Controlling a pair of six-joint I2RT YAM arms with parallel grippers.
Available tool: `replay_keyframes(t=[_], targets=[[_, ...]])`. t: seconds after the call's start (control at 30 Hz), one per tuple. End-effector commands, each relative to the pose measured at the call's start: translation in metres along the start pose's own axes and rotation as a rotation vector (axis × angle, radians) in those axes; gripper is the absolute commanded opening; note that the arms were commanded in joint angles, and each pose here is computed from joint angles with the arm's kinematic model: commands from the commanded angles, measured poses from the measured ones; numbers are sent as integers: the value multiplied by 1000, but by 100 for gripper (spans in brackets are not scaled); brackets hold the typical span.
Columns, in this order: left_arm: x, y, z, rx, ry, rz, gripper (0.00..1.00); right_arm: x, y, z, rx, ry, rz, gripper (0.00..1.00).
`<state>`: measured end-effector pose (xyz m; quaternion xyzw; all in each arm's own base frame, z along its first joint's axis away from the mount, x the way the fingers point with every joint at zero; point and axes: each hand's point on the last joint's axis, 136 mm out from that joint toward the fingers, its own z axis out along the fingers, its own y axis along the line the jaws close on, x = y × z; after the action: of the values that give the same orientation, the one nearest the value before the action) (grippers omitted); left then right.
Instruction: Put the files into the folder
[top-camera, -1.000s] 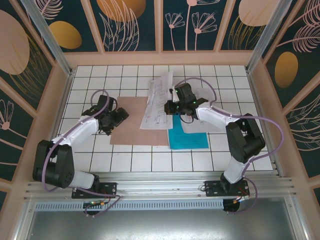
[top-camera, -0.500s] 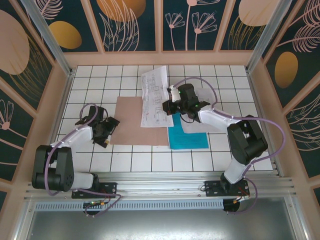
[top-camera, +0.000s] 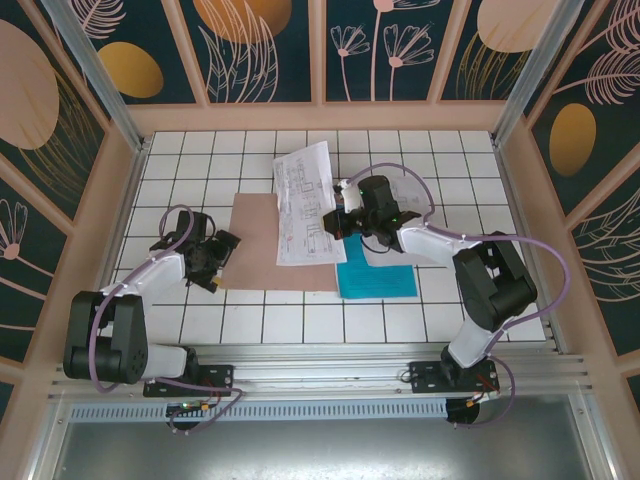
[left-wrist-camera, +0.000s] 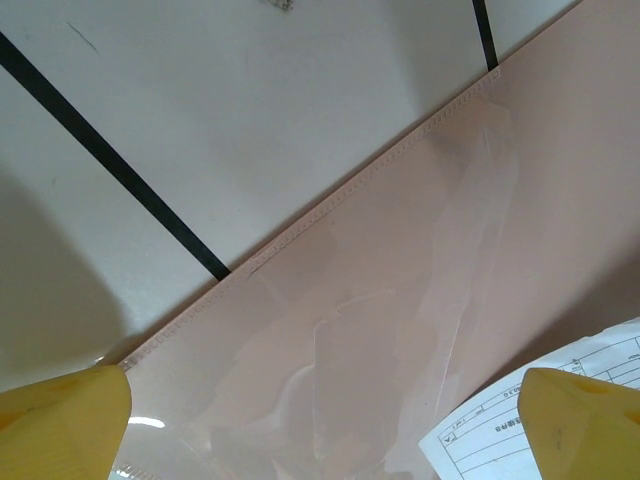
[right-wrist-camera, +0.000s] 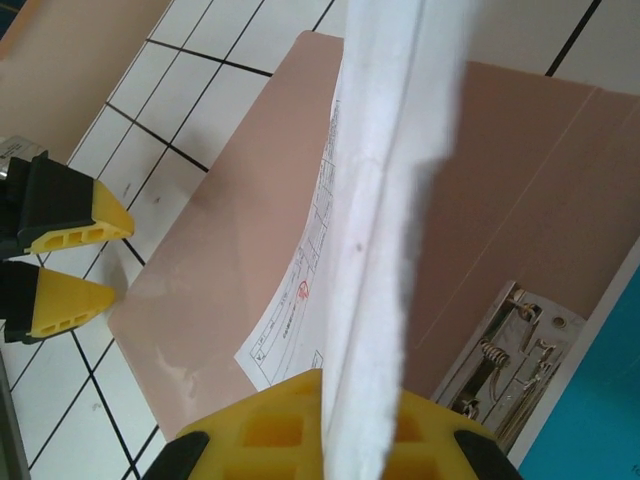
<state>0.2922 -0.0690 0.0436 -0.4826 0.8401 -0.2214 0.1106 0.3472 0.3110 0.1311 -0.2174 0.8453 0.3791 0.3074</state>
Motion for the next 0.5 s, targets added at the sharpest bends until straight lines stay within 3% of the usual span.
replay_keyframes(t=[0.0, 0.47], targets=[[-1, -4, 2, 8, 11, -5, 99, -10, 14, -8, -65, -46, 3, 0], [2, 3, 6, -6, 20, 5, 99, 0, 4, -4, -151, -45, 138, 0]])
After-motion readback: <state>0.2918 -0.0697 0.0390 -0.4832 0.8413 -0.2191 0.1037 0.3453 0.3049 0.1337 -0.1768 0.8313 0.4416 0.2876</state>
